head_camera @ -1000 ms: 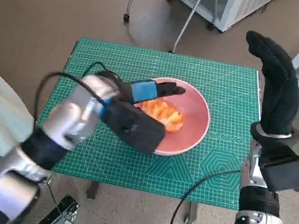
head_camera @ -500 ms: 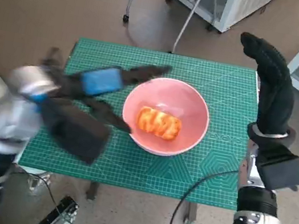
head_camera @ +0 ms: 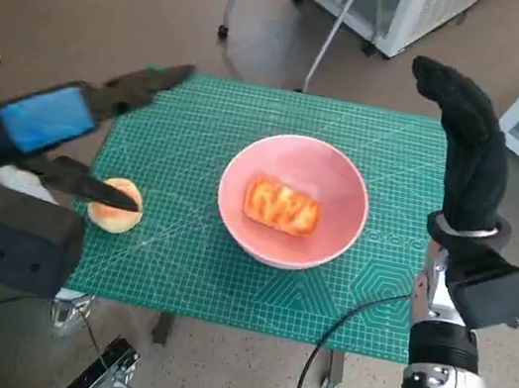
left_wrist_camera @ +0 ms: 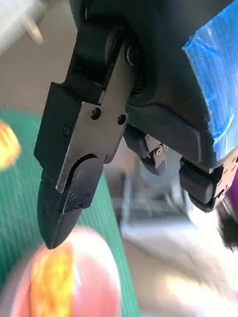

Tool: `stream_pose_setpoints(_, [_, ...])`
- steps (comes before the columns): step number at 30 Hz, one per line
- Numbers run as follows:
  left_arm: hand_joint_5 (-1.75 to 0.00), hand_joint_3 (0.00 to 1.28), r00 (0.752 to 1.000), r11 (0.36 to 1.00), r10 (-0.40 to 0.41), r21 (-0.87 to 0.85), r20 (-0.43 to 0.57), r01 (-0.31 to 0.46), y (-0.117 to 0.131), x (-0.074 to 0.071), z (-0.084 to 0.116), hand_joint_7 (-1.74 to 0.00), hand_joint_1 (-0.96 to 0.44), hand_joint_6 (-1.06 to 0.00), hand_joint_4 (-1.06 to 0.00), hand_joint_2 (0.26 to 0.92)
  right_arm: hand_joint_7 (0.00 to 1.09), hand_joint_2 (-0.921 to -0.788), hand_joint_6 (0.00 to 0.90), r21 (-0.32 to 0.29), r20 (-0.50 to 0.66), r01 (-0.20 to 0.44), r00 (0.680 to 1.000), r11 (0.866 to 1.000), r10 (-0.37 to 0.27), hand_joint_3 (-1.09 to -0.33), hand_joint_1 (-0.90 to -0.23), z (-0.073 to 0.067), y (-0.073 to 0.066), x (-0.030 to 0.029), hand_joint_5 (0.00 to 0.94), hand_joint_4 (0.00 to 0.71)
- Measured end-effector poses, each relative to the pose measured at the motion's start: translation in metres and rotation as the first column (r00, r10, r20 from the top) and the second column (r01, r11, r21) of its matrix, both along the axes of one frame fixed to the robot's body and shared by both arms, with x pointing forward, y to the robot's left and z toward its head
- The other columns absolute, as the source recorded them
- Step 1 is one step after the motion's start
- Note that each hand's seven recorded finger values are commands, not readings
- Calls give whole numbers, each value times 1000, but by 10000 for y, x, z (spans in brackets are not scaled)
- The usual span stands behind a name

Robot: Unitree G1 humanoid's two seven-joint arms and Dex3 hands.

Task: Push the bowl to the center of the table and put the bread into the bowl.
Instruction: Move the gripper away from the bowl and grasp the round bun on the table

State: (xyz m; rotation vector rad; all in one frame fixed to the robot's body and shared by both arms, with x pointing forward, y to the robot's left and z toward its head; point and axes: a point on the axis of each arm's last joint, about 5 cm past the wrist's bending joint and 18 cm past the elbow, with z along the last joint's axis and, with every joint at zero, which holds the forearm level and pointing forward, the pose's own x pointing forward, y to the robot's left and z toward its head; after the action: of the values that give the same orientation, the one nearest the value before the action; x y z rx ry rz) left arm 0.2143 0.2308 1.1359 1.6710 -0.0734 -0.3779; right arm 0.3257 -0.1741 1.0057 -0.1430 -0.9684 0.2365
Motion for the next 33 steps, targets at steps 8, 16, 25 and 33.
stream_pose_setpoints(8, [1,0,991,995,82,70,-105,-74,65,2,-232,-24,9,-53,1,706,708,-921,-1,-2,-18,-15,1000,1000,15,-744,-613,-20,31,10,3,287])
stream_pose_setpoints(16, [1,0,968,982,156,134,-198,-131,164,137,-508,-22,-20,-61,1,705,710,-921,-1,-6,-23,-25,999,1000,25,-742,-624,-4,43,27,4,288])
stream_pose_setpoints(25, [1,0,937,959,226,228,-267,-166,224,319,-858,-25,-80,-85,1,702,710,-921,-1,-10,-22,-37,999,999,37,-741,-620,6,55,34,3,287])
stream_pose_setpoints(33, [1,0,914,929,273,329,-302,-169,265,449,-1131,-25,-57,-112,1,700,710,-921,-1,-11,-7,-34,999,999,34,-745,-613,33,43,30,3,287])
